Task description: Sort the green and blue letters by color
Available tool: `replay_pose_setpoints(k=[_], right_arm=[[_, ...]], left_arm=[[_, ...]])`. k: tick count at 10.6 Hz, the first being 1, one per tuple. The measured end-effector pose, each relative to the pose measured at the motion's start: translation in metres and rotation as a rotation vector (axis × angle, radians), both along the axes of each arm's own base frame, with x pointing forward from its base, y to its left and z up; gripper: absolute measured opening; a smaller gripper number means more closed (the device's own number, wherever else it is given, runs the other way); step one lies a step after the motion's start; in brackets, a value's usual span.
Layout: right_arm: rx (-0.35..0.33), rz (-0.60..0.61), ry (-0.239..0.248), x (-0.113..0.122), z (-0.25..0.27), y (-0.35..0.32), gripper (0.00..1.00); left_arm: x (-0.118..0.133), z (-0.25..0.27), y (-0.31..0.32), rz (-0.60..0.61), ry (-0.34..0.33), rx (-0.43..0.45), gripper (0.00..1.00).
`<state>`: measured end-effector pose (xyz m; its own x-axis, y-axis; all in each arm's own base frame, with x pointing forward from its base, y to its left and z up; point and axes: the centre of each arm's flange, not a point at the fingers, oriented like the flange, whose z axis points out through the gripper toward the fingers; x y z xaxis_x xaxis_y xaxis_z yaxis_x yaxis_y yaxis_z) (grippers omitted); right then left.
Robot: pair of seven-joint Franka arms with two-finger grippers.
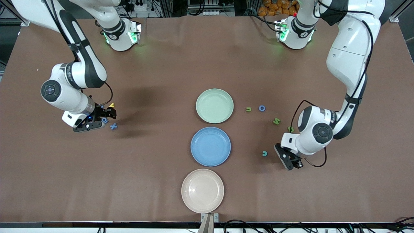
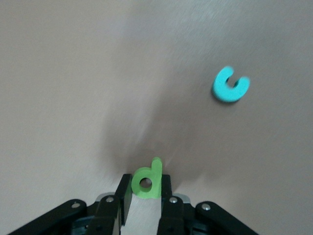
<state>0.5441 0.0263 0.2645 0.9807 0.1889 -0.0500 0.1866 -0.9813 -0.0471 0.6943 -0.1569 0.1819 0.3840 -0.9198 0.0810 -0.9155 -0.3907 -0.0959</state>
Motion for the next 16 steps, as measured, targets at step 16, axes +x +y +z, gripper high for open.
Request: replay_pose_setpoints(k=[16], right_arm=[[0.008, -0.009, -0.016, 0.003, -0.075, -0.018, 0.73]], left_arm=[[-0.059, 0.083, -0.132, 0.805, 0.155, 0.007, 0.28]])
